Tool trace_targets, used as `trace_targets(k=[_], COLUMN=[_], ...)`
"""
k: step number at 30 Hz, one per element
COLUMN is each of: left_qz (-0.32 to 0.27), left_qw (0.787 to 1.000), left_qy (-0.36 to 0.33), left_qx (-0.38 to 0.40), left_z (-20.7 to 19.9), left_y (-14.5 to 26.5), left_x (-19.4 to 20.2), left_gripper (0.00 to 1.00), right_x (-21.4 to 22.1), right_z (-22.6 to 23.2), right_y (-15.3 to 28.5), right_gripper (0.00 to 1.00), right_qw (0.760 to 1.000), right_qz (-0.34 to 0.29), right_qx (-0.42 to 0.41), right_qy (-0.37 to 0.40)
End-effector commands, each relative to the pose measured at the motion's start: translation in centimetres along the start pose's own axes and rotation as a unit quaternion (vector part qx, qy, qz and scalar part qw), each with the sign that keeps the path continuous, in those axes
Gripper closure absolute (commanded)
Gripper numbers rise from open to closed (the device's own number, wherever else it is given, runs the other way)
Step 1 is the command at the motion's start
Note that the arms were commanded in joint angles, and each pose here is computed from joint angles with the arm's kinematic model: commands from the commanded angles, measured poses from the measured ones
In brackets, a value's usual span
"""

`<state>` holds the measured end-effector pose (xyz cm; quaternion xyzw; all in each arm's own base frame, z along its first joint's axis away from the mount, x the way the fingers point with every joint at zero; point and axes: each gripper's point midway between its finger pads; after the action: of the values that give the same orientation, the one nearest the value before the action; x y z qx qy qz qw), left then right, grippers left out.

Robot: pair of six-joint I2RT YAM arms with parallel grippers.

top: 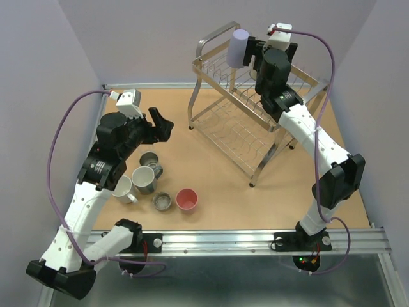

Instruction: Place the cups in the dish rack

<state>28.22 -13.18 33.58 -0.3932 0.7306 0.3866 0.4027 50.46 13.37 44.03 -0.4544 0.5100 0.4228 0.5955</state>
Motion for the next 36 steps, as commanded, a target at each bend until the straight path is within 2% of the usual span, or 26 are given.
trace_targets(k=[1,10,13,17,20,23,27,29,36], left_qz=[-0.037,-0.027,0.003,0.084,0.125,0.158,0.208,0.228,0.267], left_qw=[0.999,0.999,0.999,0.994,0.987,0.974,0.952,0.942,0.926], left_qy=[-0.011,-0.018,-0.032,-0.036,-0.01,0.002,-0.001,-0.002,0.015], left_qx=[0.005,-0.005,-0.013,-0.059,-0.1,-0.163,-0.225,-0.247,-0.268], left_z=[-0.7,-0.2,0.4,2.8,4.5,6.9,9.4,10.4,11.7], left_y=[0.7,0.9,0.4,-1.0,-1.7,-2.3,-3.9,-4.7,-5.9], left_x=[-2.8,-2.2,-0.9,3.5,6.0,8.1,10.7,11.9,15.5], left_gripper=[0.11,0.11,0.11,0.11,0.12,0.14,0.15,0.14,0.14], right_x=[-1.4,-6.8,-9.5,-14.6,-16.6,-20.1,-20.2,-18.7,-16.1], right_z=[0.1,-1.8,-2.7,-5.2,-5.5,-5.6,-4.5,-3.9,-4.4], right_y=[-0.4,1.3,2.1,4.8,7.1,11.4,14.0,14.4,15.8], right_gripper=[0.0,0.0,0.0,0.0,0.0,0.0,0.0,0.0,0.0], right_qw=[0.999,0.995,0.993,0.985,0.979,0.963,0.948,0.948,0.949], right_qz=[-0.034,-0.085,-0.105,-0.145,-0.163,-0.195,-0.173,-0.146,-0.1], right_qx=[0.003,0.01,0.015,0.02,-0.024,-0.114,-0.187,-0.206,-0.213], right_qy=[-0.022,-0.046,-0.057,-0.097,-0.12,-0.146,-0.19,-0.191,-0.208])
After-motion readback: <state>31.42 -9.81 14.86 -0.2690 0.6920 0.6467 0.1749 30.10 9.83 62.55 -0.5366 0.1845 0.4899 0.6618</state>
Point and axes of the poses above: each gripper's point midway between its finger pads, its own y axis back along the fingers, its own z axis along the line the jaws close on, x = y × z
